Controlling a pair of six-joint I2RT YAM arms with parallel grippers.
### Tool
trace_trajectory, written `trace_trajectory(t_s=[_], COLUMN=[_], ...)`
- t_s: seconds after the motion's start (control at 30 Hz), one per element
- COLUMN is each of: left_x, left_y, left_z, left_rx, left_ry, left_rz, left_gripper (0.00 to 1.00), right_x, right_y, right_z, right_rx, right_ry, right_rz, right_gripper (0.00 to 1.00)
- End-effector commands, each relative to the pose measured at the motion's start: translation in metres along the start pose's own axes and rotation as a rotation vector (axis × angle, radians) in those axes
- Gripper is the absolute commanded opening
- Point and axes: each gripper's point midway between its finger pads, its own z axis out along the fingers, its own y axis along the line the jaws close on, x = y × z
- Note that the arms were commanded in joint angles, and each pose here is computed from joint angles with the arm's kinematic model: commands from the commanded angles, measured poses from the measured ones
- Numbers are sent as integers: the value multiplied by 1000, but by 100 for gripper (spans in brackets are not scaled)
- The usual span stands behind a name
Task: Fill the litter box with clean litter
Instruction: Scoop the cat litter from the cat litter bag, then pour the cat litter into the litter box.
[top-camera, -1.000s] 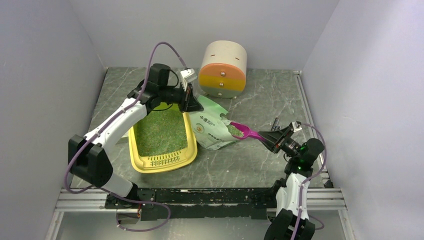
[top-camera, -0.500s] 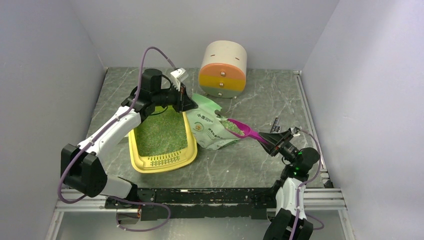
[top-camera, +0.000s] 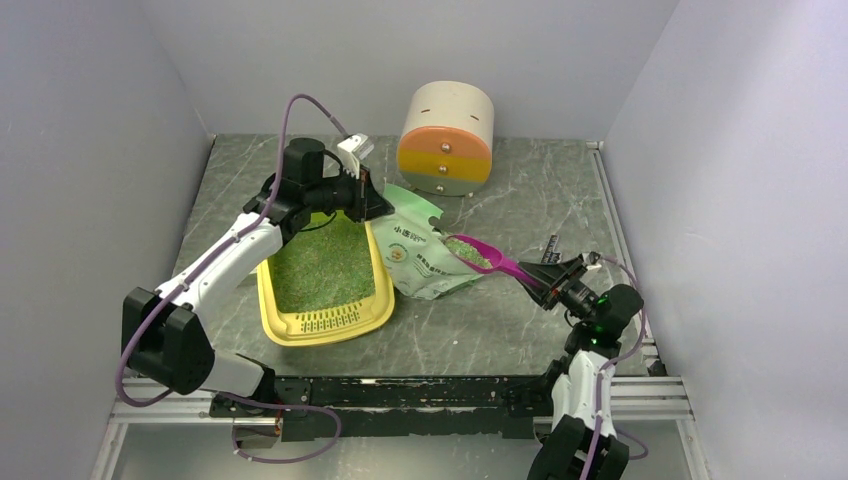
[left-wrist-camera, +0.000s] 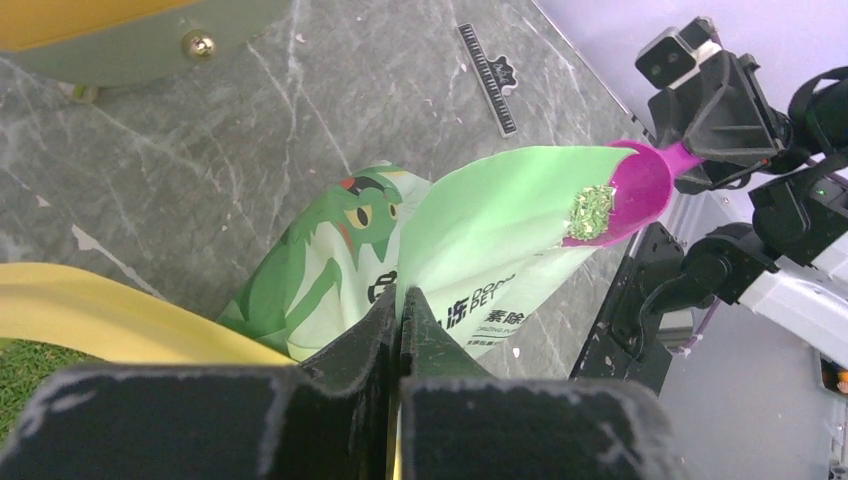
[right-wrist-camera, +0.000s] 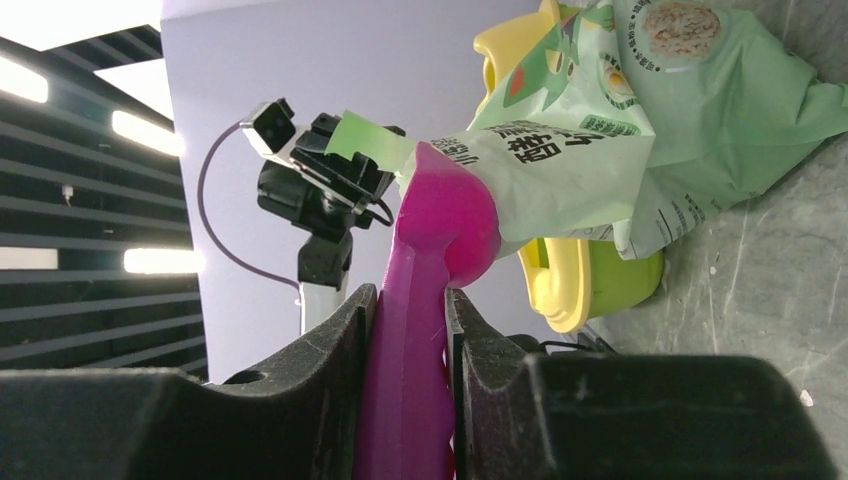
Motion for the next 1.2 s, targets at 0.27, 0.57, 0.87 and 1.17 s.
trace_trajectory(t_s=[0.27,0.57,0.87,1.17], left_x=[1,4,1,0], left_y=[31,32,32,25], left_z=[7,7,8,7], left_rx=[-112,-116,-112,-86], left_ry=[-18,-10,-10,-10], left_rz=[-53,-65,-63,-68], left_gripper=[5,5,5,5], right_x=[0,0,-1,-2], right_y=[11,20,36,45], right_z=[0,1,1,2], right_rx=[-9,-29,-78,-78], right_ry=[15,17,2,13], right_rz=[-57,-66,-75,-99], right_gripper=[0,0,0,0])
